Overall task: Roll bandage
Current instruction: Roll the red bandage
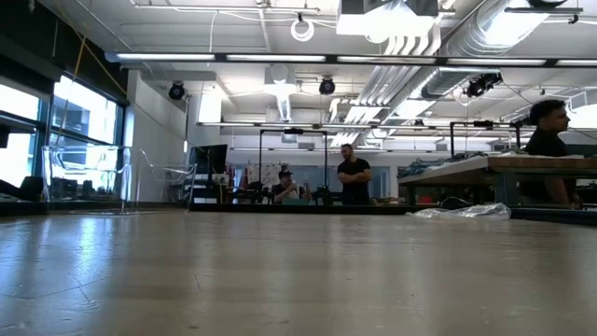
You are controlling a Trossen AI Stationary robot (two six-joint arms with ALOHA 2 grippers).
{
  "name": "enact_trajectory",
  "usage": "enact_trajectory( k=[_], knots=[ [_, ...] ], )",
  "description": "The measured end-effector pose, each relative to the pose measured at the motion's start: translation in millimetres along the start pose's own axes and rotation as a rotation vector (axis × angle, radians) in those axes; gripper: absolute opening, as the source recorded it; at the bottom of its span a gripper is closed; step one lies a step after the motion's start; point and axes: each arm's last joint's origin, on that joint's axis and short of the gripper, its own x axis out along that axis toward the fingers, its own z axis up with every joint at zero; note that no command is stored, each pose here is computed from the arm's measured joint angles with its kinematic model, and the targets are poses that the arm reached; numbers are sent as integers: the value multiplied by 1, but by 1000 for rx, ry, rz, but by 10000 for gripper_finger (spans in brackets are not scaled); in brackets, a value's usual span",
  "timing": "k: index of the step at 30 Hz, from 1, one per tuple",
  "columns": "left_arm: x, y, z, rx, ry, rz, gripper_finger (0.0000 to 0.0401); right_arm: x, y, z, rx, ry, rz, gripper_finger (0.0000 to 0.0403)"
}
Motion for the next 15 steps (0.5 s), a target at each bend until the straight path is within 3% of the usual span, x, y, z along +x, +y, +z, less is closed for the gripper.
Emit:
enact_trajectory(
  k=[7,15],
  knots=[
    [0,0,2,18,-21,-5,15,0,1,-6,36,69,35,0],
    [0,0,1,52,-10,-2,15,0,1,4,42,-37,4,0]
  ],
)
